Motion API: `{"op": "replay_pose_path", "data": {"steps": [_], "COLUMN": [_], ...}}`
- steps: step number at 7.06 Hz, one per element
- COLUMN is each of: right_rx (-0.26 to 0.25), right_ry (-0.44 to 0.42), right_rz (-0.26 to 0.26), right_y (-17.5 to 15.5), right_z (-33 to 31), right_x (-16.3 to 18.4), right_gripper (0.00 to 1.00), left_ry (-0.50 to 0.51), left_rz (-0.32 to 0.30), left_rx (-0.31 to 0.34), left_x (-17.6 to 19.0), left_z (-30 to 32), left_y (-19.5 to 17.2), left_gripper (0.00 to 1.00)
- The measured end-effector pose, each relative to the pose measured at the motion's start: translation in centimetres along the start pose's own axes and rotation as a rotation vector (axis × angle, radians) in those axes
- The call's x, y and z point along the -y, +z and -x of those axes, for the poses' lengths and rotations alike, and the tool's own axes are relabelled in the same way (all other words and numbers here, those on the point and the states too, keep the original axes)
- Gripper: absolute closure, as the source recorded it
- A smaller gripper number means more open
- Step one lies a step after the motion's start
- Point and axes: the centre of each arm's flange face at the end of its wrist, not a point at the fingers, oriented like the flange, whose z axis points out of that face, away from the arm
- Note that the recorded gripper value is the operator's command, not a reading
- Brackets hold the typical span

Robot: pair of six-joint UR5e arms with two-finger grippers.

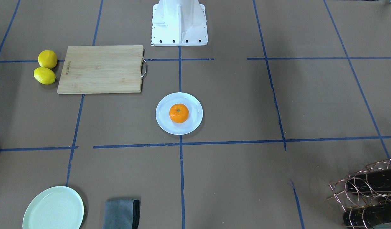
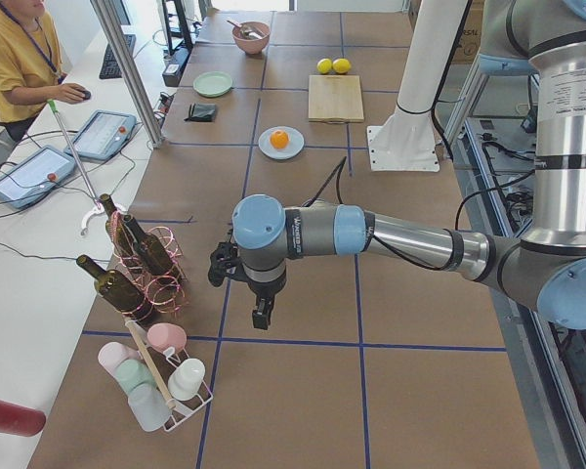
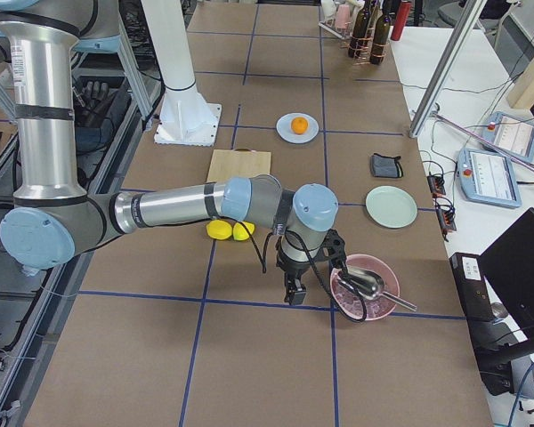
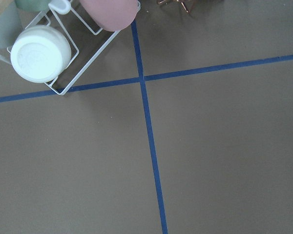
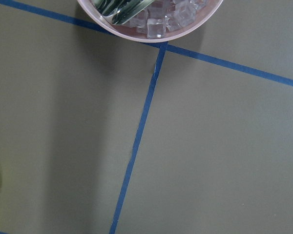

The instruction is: Pick orange to plate

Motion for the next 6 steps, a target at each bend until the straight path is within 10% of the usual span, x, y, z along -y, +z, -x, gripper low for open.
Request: {"op": "replay_pose_path", "data": {"steps": [6], "right_rx": [0.054], "right_ry": [-0.019], "right_rz": [-0.003], "right_y": [1.0], "right_z": [1.2], "right_x": [1.0], "right_gripper": [0.0], "left_ry": [0.031], "left_rz": [0.002], "left_rx": [0.092], "left_x": [-0.6], "left_z": [3.4], "left_y": [2.9], "left_gripper": [0.0]}}
